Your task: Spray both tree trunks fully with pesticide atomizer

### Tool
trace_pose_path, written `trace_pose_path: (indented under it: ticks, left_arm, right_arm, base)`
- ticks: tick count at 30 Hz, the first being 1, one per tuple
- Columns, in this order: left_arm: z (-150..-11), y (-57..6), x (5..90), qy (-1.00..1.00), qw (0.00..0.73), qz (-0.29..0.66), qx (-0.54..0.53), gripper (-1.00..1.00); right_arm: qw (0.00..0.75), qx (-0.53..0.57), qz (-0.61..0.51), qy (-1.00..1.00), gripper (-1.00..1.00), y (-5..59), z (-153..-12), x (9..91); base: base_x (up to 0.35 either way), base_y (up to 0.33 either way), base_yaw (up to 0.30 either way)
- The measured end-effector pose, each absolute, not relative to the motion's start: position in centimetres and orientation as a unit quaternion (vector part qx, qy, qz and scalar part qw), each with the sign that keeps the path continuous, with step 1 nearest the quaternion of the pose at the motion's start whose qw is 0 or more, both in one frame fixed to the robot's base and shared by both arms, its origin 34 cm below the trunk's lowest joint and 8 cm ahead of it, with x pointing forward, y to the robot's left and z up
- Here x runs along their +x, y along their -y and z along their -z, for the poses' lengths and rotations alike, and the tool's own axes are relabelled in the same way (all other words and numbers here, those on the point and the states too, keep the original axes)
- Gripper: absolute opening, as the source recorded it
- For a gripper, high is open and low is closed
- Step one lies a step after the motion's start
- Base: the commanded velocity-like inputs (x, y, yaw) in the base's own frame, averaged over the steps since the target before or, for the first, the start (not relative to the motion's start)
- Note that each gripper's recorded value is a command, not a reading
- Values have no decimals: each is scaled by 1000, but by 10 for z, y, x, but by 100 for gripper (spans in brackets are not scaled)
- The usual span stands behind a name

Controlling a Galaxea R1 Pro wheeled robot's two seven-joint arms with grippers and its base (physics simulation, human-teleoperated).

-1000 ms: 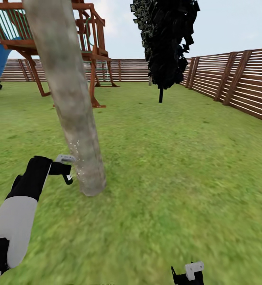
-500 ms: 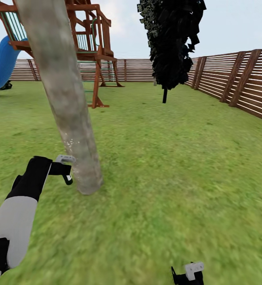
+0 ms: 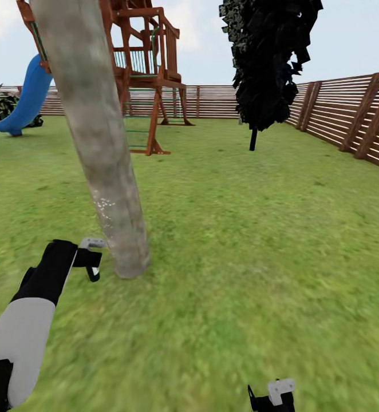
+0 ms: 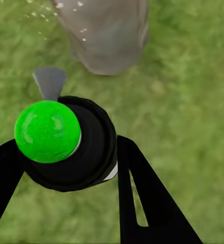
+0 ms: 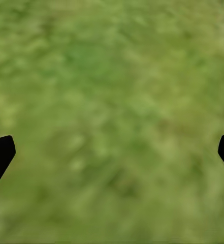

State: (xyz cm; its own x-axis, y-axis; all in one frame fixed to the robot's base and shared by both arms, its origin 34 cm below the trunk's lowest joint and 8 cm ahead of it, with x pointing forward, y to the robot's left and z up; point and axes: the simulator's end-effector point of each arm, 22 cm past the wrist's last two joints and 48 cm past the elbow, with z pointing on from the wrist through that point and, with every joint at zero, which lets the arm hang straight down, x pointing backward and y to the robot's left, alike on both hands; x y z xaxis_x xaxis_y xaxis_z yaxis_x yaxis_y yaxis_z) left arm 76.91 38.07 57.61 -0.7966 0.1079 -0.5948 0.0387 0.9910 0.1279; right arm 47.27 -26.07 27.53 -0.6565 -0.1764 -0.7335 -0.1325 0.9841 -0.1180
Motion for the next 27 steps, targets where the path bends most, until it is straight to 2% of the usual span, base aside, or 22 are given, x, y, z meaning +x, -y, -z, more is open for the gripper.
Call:
trace_pose_path:
  ticks: [11,14,22,27]
  left_arm:
    - [-581,-377,772,-944,322,-55,40,-100]
    - [-581,-384,771,-944,322,-60,38,-100]
    - [-566,-373,763,-949,310,-50,42,-100]
    - [-568,-364,766,-947,315,-48,43,-100]
  right_arm:
    - [405,-86,31,-910,100,266,-275,473]
    - [405,-86,31,-910,100,266,-275,473]
    - [405,-86,31,-910,100,266,-275,473]
    - [405,-86,31,-910,100,266,-275,473]
  base:
    - [230,-194,0]
    - [56,-258,62]
    - [2,-272,245]
    - [84,-268,21]
